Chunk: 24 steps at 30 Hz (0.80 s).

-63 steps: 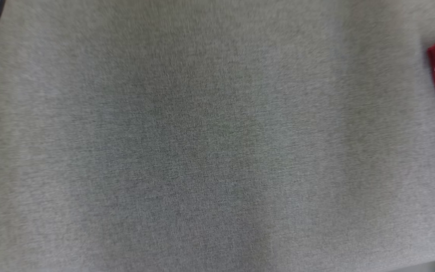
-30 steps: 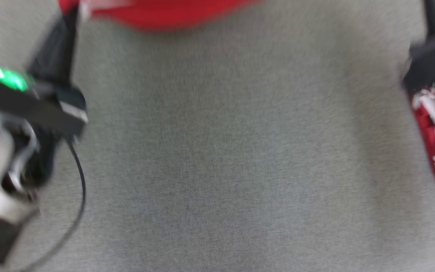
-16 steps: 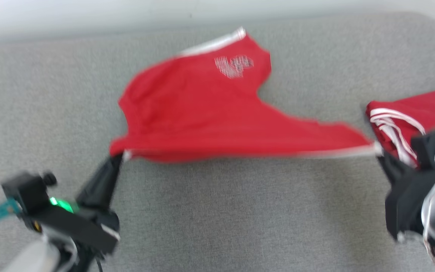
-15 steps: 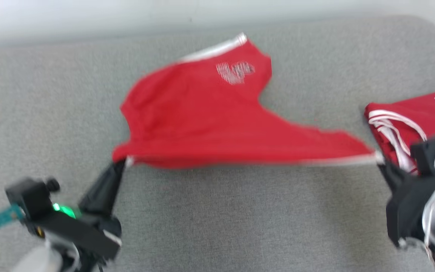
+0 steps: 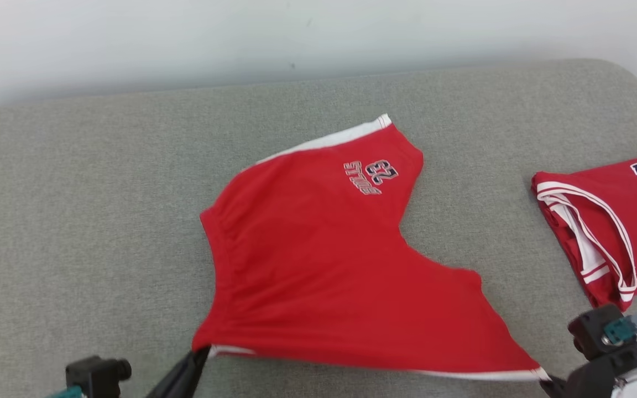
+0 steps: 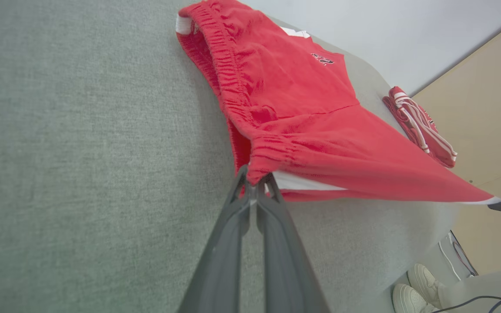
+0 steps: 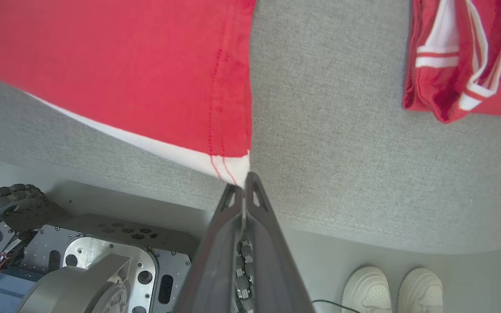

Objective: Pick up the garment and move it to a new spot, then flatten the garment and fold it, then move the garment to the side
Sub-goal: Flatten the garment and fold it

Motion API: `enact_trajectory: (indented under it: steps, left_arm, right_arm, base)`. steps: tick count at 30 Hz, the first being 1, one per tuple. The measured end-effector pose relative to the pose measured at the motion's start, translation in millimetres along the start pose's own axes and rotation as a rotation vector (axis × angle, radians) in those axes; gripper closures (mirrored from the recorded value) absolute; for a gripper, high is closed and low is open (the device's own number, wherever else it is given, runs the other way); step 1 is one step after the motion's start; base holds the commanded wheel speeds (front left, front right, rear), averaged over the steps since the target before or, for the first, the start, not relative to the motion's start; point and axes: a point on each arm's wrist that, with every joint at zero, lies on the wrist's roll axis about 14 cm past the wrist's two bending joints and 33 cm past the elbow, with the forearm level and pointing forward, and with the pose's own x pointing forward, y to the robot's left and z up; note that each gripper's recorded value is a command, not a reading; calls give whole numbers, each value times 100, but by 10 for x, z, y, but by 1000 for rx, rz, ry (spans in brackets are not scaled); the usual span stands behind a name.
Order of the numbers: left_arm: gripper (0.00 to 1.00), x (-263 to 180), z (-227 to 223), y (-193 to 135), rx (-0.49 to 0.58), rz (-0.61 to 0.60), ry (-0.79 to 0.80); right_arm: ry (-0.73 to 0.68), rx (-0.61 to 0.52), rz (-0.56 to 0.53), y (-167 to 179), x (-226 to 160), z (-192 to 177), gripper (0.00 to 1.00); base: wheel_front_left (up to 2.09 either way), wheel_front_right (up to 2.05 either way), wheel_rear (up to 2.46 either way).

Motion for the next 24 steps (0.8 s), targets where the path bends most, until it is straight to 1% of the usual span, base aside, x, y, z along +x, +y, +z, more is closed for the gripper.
enact_trajectory:
  steps: [6,11,16,20,24]
  left_arm:
    - [100,-179,-229,34,-11,32,82]
    - [100,-346,-402,-16,-87,41,144]
    - [100,-487,-543,-42,-113,52,206]
    - [100,-477,-442,-59,-124,49,163]
    - [100,-389,-309,-106,-135,28,107]
  right_arm:
    - [75,46,-10,-18,-112,-189,100]
    - [130,114,5,26,-270,-349,100]
    - [152,175,-27,-39,-401,-428,100]
    - [60,121,-31,-65,-403,-208,100]
    - [-65,44,-34,-131,-293,139,100]
  base:
    - [0,0,0]
    - [0,0,0]
    - [0,0,0]
    - [0,0,0]
    - [0,0,0]
